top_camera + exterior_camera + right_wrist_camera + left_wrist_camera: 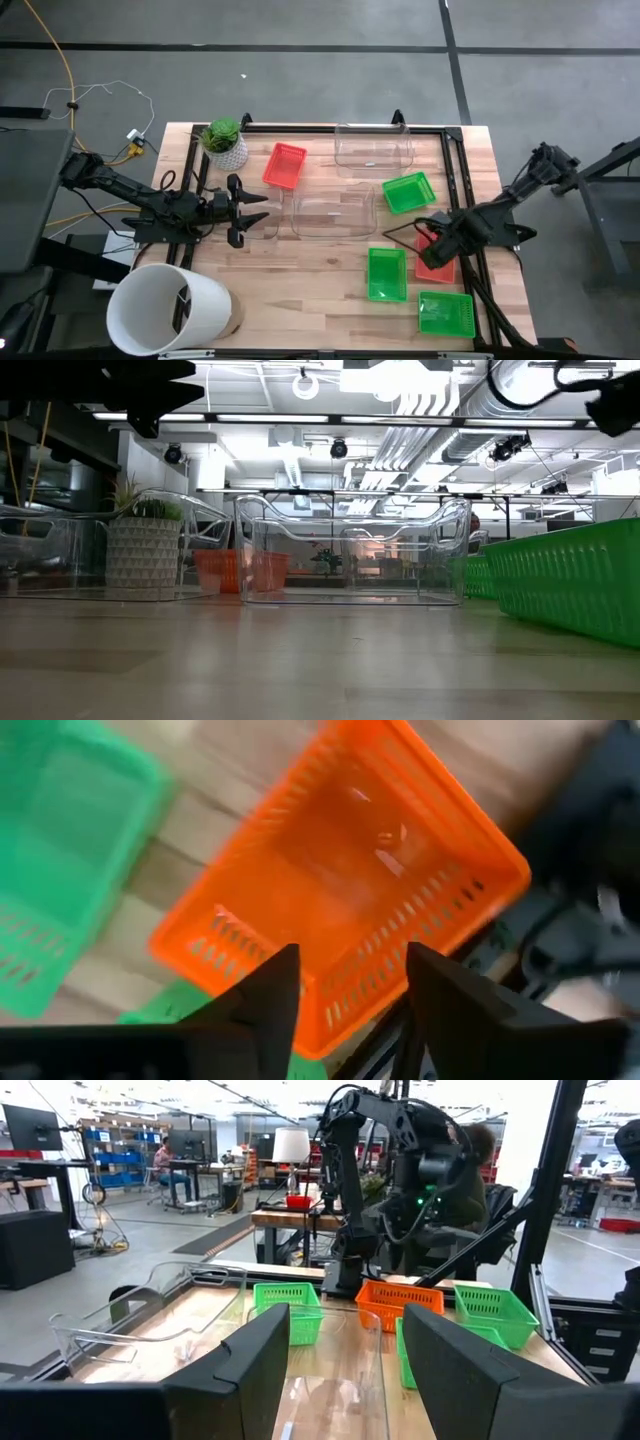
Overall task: Stack baskets by color
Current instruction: Stack the bottom orange bin on the top orange bins
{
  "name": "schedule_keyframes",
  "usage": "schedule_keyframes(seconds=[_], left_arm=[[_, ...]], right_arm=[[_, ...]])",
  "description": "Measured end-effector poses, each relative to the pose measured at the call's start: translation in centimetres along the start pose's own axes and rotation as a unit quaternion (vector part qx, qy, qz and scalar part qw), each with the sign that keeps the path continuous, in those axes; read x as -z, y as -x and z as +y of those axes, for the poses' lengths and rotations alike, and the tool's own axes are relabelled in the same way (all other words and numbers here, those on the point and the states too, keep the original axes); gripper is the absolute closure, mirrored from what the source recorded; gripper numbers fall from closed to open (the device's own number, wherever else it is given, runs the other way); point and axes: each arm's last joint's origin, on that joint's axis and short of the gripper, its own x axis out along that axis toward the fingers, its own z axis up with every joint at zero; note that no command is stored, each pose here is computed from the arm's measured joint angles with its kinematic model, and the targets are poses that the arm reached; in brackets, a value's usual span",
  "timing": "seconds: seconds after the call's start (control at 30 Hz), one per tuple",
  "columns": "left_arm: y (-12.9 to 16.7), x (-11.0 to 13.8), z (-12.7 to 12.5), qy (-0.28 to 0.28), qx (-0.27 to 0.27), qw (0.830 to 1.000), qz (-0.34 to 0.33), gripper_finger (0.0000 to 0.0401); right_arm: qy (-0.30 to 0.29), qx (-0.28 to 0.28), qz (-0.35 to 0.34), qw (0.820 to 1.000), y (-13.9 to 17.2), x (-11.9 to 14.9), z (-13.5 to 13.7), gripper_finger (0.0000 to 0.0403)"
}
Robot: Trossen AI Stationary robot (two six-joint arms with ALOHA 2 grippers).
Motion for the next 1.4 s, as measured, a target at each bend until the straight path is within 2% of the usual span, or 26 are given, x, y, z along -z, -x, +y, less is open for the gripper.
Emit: schedule_keyframes(seconds=[0.17, 0.3, 0.57, 0.93, 1.17, 1.3, 1.4], left_arm=[[0.0, 0.0, 0.0, 0.001, 0.000, 1.000, 0.000, 0.0217], [0.0, 0.0, 0.0, 0.001, 0.007, 1.000, 0.000, 0.0217], [0.0, 0.0, 0.0, 0.002, 0.008, 1.000, -0.002, 0.0217], [0.0, 0.0, -0.1, 0.001, 0.015, 1.000, 0.000, 0.0217], [0.0, 0.0, -0.1, 0.001, 0.022, 1.000, 0.000, 0.0217], [0.0, 0.0, -0.1, 0.001, 0.022, 1.000, 0.000, 0.0217], [0.0, 0.0, -0.1, 0.001, 0.022, 1.000, 0.000, 0.0217]], right_arm=[[-0.085, 0.041, -0.006, 0.995, -1.8, 1.0, -1.0, 0.0208], [-0.120, 0.074, 0.010, 0.990, -3.5, 1.3, -1.9, 0.0208], [-0.142, 0.076, -0.016, 0.987, -3.5, 1.4, -1.3, 0.0208], [-0.143, 0.164, -0.010, 0.976, -5.9, 1.8, 0.1, 0.0208], [-0.130, 0.186, -0.026, 0.974, -7.3, 1.8, 1.0, 0.0208], [-0.125, 0.191, -0.031, 0.973, -7.8, 1.8, 1.3, 0.0224], [-0.126, 0.202, -0.035, 0.971, -7.9, 1.8, 1.2, 0.0255]])
